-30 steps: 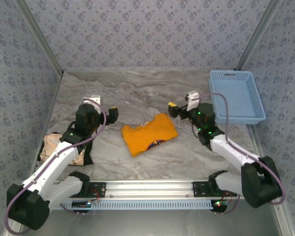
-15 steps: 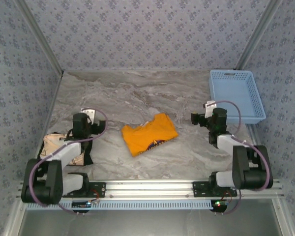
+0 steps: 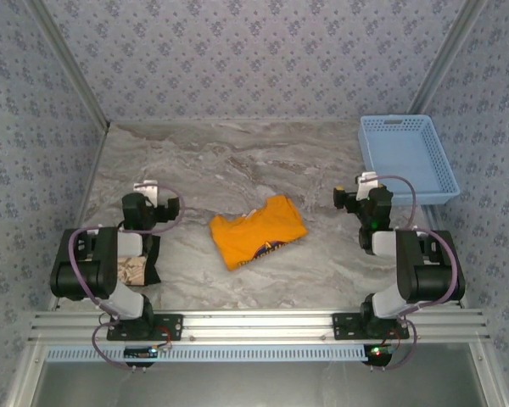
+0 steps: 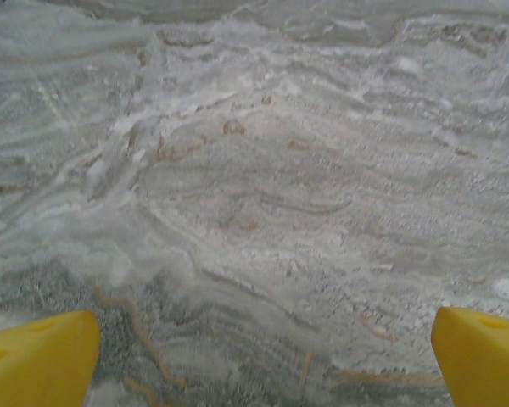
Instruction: Fold the inside-out t-shirt
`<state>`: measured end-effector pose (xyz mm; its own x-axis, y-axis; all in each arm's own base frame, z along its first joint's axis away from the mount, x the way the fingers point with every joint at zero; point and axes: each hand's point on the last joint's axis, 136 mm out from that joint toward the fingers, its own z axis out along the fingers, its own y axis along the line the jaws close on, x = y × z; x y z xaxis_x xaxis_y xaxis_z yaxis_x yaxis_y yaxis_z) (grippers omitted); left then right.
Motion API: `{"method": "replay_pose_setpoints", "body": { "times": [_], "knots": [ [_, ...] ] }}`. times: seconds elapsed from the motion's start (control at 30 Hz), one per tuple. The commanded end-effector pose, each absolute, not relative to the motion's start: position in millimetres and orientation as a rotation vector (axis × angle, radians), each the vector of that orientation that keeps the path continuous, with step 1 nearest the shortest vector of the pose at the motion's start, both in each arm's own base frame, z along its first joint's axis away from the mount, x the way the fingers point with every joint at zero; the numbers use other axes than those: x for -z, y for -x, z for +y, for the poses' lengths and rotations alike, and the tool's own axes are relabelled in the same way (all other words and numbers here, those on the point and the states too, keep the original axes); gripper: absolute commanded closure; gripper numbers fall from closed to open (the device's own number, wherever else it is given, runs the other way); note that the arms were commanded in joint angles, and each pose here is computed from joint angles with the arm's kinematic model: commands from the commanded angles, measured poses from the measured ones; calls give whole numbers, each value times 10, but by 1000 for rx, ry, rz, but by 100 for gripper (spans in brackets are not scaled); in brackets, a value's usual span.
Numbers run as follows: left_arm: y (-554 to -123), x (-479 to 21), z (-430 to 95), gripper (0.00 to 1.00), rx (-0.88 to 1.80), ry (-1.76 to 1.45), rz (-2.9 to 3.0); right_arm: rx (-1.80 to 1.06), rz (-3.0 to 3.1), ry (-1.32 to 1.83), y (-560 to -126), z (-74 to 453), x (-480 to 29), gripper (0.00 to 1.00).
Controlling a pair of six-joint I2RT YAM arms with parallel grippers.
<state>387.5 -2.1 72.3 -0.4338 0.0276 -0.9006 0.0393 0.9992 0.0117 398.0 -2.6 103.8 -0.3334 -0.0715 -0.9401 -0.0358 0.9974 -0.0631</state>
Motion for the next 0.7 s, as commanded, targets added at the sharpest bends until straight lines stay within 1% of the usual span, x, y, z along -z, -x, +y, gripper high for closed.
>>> {"method": "replay_pose_setpoints", "body": {
  "times": [0.0,0.17,0.67],
  "knots": [
    [-3943,-898,-53,0,46,-53,1943,40,1983,6,-3918,-133,-841,0],
    [-3979,-884,71,0,-1,27,1963,39,1982,4,-3916,-136,-841,0],
    [-3976,-880,73,0,-3,27,1964,62,1986,-12,-3919,-164,-838,0]
  ]
}}
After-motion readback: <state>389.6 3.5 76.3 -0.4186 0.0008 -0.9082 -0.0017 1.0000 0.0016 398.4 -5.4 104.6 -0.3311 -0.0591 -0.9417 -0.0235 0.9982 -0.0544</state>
